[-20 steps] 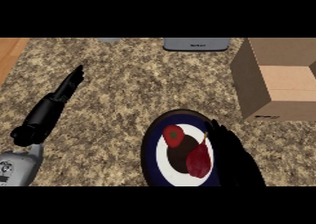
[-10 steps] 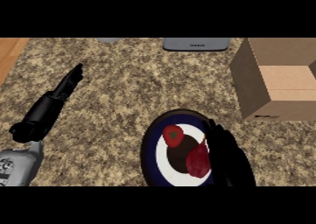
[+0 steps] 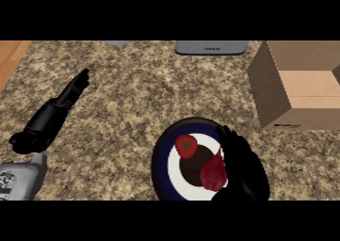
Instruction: Pick the pear from the plate and place it in the cardboard box
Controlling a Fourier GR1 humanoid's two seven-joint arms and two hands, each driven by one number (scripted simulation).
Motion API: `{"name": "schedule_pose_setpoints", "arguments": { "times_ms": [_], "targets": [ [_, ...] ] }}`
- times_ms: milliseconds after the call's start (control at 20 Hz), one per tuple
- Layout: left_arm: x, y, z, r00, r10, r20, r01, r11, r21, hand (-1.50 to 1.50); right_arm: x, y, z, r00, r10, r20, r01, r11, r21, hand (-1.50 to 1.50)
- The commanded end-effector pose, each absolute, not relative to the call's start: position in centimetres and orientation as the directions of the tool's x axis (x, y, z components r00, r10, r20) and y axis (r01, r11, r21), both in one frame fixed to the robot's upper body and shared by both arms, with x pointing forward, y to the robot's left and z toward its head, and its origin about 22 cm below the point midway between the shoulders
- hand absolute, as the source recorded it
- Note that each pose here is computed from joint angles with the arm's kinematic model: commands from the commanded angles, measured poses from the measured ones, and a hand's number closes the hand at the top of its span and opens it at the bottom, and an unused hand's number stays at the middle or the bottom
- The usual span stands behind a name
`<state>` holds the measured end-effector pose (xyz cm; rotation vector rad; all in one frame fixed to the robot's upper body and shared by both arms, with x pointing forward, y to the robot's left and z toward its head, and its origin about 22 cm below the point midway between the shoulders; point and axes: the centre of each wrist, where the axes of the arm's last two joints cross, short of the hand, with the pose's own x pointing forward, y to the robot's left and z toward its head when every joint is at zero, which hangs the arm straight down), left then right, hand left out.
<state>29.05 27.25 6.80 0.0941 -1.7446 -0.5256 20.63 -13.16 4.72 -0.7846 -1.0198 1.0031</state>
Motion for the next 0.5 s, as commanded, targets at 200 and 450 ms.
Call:
{"name": "schedule_pose_setpoints", "arguments": {
  "times_ms": [200,450],
  "targets": [
    [29.3,29.0,4.8,-0.248,-0.353,0.902,0.222,0.886,0.408,0.0,19.9,-12.5,2.0,0.226,0.939,0.259,-0.317,0.322,-0.892,-1.5],
    [29.4,27.9,7.1,-0.247,-0.353,0.903,0.213,0.889,0.406,0.0,22.4,-13.8,1.5,0.231,0.929,0.289,-0.308,0.351,-0.884,-1.5]
  ]
}}
